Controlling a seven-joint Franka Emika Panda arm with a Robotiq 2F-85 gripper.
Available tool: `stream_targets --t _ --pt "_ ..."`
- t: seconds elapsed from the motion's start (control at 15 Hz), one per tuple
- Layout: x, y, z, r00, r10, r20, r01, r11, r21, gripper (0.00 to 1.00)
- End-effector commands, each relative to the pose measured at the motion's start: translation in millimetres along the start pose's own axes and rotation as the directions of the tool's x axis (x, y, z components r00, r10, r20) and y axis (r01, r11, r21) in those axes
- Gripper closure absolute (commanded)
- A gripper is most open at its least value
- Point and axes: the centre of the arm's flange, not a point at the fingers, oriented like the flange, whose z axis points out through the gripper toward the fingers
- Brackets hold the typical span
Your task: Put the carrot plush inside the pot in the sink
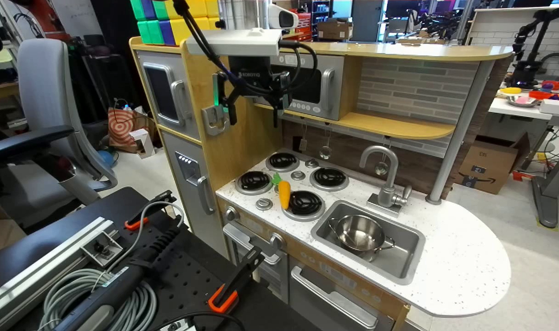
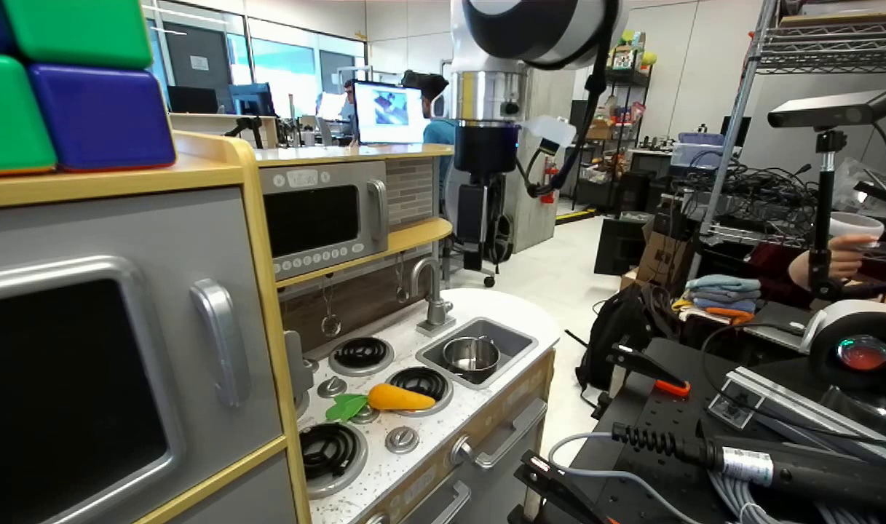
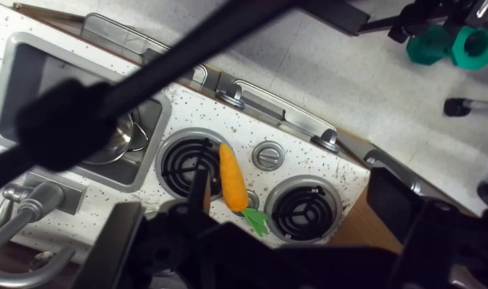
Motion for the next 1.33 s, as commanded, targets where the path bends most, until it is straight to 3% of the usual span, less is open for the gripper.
stream_targets --t 0.0,0.13,0.2,0.27,0.47,0.67,0.93,1.13,1.27 --pt "19.3 21.7 6.8 0.98 -0.152 0.125 0.154 0.988 -0.006 0.0" --pt "23.4 28.9 13.9 0.963 -0.185 0.196 0.194 0.981 -0.028 0.0" --pt "25.9 24.3 16.3 0.983 -0.071 0.169 0.073 0.997 -0.001 0.0" --pt "11.1 17.1 14.5 0.982 -0.113 0.149 0.117 0.993 -0.016 0.0" --pt "16.8 19.8 21.6 0.984 -0.089 0.156 0.093 0.996 -0.015 0.0" --pt "19.0 10.7 47.9 0.985 -0.156 0.073 0.16 0.986 -0.056 0.0" --pt "25.0 9.5 116.3 0.954 -0.278 0.113 0.293 0.943 -0.158 0.0" --pt "28.1 11.4 155.6 0.945 -0.326 0.022 0.323 0.922 -0.215 0.0" --pt "30.0 14.2 173.0 0.945 -0.315 -0.089 0.29 0.932 -0.215 0.0"
